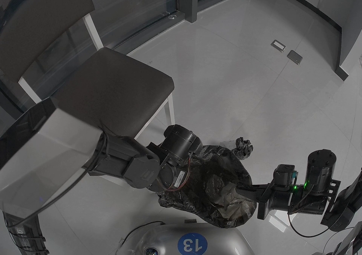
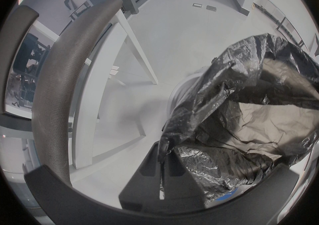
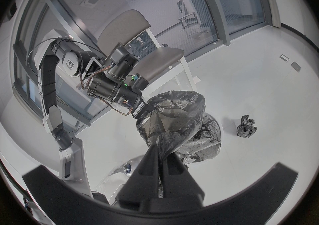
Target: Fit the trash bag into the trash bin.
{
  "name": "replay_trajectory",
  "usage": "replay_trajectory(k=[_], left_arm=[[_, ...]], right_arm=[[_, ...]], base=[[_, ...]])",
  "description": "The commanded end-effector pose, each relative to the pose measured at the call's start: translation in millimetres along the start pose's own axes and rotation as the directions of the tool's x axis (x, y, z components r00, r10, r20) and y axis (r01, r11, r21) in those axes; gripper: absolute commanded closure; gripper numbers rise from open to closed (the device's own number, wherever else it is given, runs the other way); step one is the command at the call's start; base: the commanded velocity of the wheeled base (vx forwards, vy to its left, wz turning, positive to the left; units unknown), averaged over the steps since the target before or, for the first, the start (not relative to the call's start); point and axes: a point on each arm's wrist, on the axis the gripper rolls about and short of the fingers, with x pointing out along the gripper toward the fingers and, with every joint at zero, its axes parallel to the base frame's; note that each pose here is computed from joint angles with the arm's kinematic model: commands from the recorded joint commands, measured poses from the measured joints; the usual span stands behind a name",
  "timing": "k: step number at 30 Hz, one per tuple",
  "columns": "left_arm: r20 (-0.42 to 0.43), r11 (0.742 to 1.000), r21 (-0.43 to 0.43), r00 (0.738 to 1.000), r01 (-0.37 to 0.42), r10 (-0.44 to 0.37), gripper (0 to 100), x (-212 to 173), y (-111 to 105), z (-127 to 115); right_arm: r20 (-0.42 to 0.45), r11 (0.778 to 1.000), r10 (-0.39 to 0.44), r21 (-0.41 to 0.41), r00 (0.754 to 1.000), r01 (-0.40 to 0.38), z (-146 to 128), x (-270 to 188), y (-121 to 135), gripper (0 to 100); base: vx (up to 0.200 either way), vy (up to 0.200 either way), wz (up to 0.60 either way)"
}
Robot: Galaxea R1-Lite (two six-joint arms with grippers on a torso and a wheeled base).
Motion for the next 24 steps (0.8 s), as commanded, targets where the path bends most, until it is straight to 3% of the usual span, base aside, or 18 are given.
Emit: replay_trajectory(k=[1,7,10,16,24], left_arm=[[0.029,1.0,-0.026,1.0,0.01,-0.009,100,-3.6,1.2,4.6],[0.128,0.984,-0.156,0.989,0.09,-0.07,100,-7.2,-3.7,24.2],[0.154,0.965,-0.223,0.983,0.137,-0.104,100,-7.2,-18.8,32.5],[0.166,0.954,-0.245,0.977,0.174,-0.136,100,4.2,-41.8,37.3],[0.179,0.929,-0.302,0.97,0.215,-0.166,100,19.2,-53.8,45.7]], right_arm=[[0.025,1.0,-0.003,-0.005,1.0,0.003,4.8,-4.3,0.0,100],[0.049,1.0,-0.009,-0.009,0.999,0.009,8.2,-12.8,0.4,100],[0.052,0.999,-0.029,-0.029,0.998,0.031,6.2,-21.4,-2.3,100],[0.052,0.997,-0.061,-0.041,0.997,0.063,0.3,-38.8,-4.9,100],[0.055,0.996,-0.068,-0.054,0.996,0.071,-4.1,-50.9,-2.8,100]], base=[[0.0,0.0,0.0],[0.0,0.0,0.0],[0.0,0.0,0.0],[0.0,0.0,0.0],[0.0,0.0,0.0]])
